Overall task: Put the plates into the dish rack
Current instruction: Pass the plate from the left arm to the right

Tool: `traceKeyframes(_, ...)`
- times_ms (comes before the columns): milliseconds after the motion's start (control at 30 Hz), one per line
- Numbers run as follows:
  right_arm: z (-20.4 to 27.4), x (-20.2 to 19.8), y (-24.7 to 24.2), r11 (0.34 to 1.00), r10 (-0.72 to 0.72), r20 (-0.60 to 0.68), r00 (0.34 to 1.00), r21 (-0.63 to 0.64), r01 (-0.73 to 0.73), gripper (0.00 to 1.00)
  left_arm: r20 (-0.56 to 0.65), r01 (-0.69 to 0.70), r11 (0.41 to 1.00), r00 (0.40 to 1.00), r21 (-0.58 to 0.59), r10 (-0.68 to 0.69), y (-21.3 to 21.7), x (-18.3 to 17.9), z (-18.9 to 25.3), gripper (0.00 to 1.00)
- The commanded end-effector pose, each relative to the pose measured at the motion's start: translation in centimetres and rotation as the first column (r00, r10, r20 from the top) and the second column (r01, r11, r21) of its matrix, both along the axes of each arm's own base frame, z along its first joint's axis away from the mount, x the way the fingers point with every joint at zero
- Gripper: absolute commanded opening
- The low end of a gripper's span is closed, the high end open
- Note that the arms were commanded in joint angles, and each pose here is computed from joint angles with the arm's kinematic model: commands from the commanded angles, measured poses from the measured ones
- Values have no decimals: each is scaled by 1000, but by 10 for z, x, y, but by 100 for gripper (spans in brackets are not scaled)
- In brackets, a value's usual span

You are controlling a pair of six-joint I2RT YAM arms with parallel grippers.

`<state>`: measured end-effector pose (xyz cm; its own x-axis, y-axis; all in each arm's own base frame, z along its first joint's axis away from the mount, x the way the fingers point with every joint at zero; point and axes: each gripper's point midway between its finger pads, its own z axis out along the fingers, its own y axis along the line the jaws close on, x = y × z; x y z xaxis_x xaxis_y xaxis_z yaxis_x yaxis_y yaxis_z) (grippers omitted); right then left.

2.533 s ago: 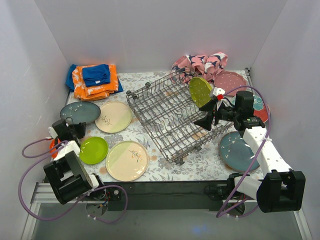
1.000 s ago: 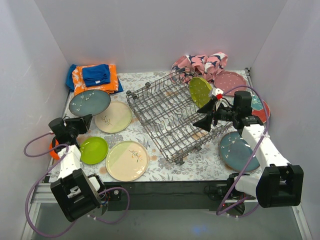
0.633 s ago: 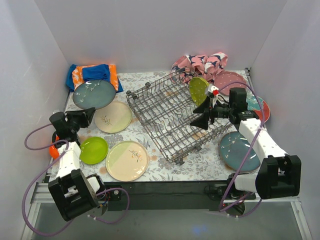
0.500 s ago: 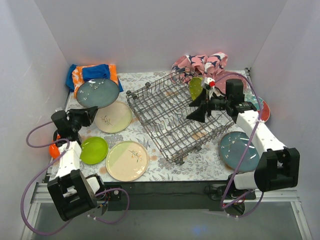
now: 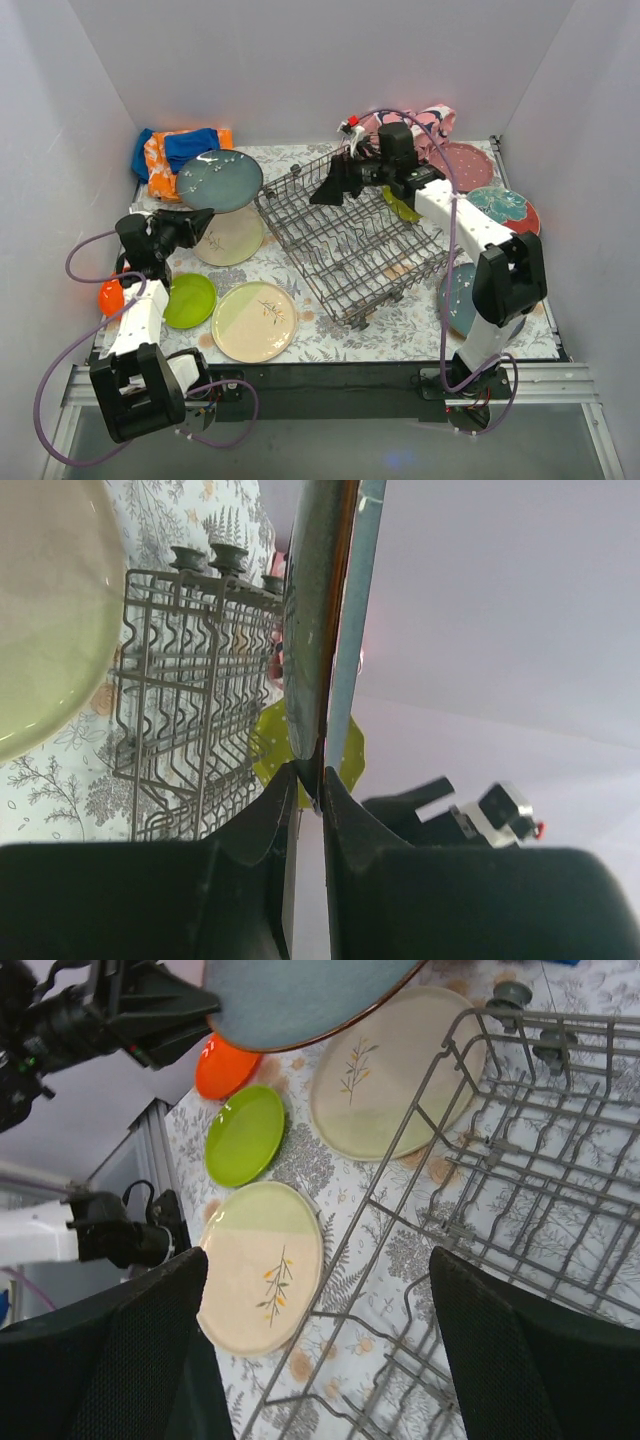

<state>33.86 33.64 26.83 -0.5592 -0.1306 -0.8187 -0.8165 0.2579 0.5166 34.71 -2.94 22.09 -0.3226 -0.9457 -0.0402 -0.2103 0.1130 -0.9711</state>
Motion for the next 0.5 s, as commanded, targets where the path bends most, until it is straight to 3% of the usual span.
traceKeyframes(0,26,26,35,977,-187,-146,971,78,200,98,234,72,995,971,-62,-55,-19,-5,86,0)
traceKeyframes(100,28,38,47,962,-205,-196,959,139,234,99,233,89,993,970,-74,-69,-24,-7,85,0)
traceKeyframes(233,5,57,65,949,-222,-361,906,132,285,98,237,115,990,967,-86,-92,-32,-11,86,0)
traceKeyframes(467,-11,76,95,939,-212,-472,856,146,313,98,238,155,983,963,-102,-127,-43,-15,84,0)
